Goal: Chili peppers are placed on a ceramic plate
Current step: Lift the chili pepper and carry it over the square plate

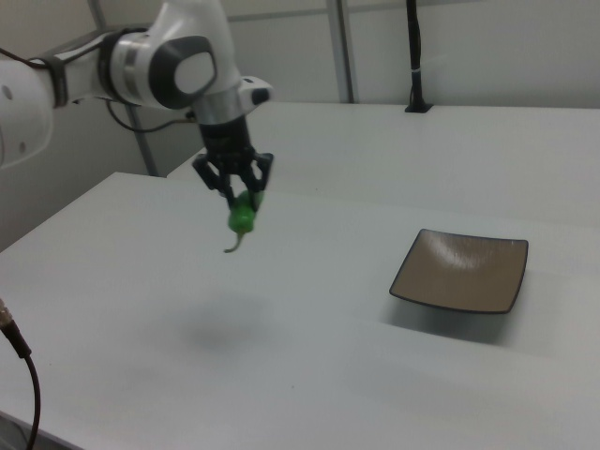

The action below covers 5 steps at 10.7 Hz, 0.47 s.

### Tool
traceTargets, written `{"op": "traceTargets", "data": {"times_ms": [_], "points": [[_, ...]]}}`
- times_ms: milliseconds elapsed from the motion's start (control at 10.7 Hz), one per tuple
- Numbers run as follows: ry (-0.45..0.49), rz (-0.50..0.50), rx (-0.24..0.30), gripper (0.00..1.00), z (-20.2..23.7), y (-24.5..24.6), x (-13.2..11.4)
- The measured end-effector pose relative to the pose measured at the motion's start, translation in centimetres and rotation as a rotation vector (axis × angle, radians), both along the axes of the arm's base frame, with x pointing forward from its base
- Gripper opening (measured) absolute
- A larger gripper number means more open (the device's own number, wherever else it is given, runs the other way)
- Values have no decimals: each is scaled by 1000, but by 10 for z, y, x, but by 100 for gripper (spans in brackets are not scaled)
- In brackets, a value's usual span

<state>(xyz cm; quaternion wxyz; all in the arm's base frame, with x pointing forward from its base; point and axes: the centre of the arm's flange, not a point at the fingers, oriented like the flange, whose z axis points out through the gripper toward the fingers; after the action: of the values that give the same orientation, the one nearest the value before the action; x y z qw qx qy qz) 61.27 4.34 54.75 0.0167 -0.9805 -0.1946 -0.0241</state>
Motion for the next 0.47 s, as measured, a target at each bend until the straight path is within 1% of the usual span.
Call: {"op": "traceTargets", "data": {"times_ms": [282,469], "points": [[-59,-91,-10,42,-15,-78,28],[-105,-143,-24,42,-24,-122,51]]}}
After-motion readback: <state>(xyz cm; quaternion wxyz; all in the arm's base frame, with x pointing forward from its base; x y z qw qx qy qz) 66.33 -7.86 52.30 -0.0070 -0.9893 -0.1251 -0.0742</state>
